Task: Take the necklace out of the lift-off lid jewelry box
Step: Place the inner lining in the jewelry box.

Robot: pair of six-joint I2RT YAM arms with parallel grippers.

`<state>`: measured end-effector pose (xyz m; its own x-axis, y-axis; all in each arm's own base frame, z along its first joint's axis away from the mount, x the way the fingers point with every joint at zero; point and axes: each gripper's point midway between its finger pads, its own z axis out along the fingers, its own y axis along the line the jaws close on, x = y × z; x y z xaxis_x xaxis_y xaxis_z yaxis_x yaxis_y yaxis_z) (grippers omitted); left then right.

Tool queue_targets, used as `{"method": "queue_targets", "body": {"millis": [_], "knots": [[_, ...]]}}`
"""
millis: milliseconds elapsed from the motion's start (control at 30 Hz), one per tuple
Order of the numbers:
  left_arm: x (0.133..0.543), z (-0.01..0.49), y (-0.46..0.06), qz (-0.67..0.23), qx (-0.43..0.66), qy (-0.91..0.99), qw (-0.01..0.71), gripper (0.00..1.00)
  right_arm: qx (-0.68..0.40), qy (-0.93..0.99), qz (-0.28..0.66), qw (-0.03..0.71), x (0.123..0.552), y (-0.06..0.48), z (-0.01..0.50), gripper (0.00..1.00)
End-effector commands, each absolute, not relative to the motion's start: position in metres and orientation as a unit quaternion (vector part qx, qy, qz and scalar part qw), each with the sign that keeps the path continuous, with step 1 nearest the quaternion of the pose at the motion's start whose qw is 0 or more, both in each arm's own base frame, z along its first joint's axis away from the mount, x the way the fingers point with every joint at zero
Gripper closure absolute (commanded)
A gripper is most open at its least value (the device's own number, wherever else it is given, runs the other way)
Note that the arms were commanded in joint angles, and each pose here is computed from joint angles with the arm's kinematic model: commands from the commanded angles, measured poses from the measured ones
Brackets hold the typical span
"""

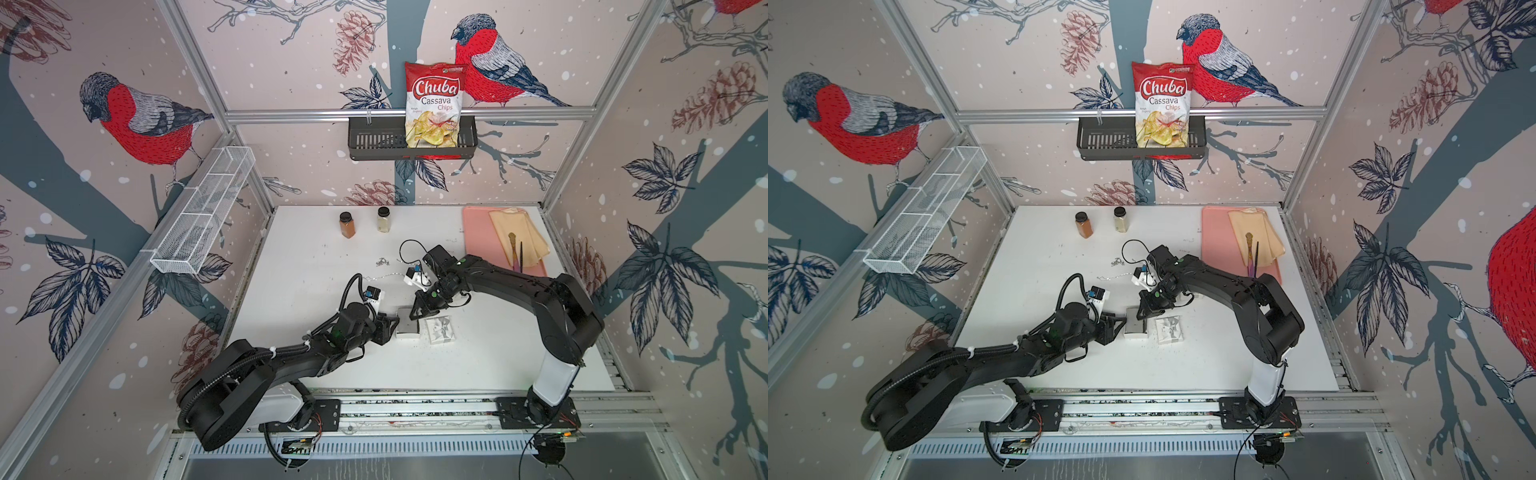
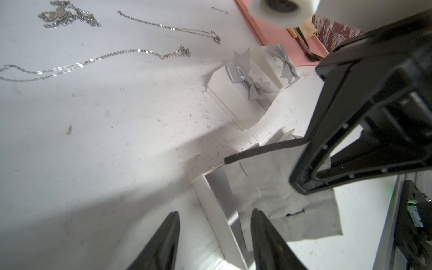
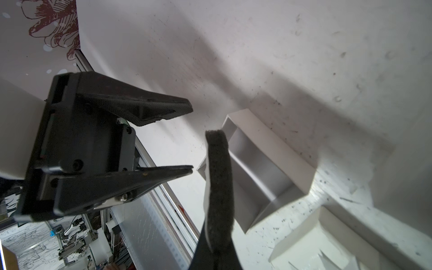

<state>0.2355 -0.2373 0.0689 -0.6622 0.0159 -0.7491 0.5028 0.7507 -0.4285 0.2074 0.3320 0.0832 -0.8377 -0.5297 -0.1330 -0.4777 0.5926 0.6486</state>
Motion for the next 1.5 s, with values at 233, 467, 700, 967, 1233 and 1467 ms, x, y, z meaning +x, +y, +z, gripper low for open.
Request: {"method": "queue_targets", "body": {"millis": [233,467,700,967,1233,1467], "knots": [[0.235,0.071,-0.229,-0.315,0.145,0.852,0.394,0.50,0.246,-0.900,-0.357,0.052,0.211,0.340,0.057,0.99],[0.232,0.062,-0.236,-0.325,0.155,0.854,0.376,0.51,0.253,-0.917,-0.307,0.039,0.218,0.338,0.042,0.99],[0.229,0.054,-0.239,-0.334,0.155,0.856,0.364,0.54,0.266,-0.930,-0.253,0.026,0.221,0.337,0.030,0.98],[0.229,0.056,-0.233,-0.327,0.151,0.855,0.374,0.56,0.293,-0.935,-0.196,-0.046,0.234,0.341,0.046,0.56],[0.230,0.059,-0.231,-0.322,0.148,0.854,0.380,0.57,0.289,-0.938,-0.164,-0.098,0.242,0.334,0.078,0.48],[0.232,0.065,-0.224,-0.310,0.140,0.854,0.393,0.57,0.304,-0.929,-0.165,-0.133,0.241,0.338,0.091,0.65]]}}
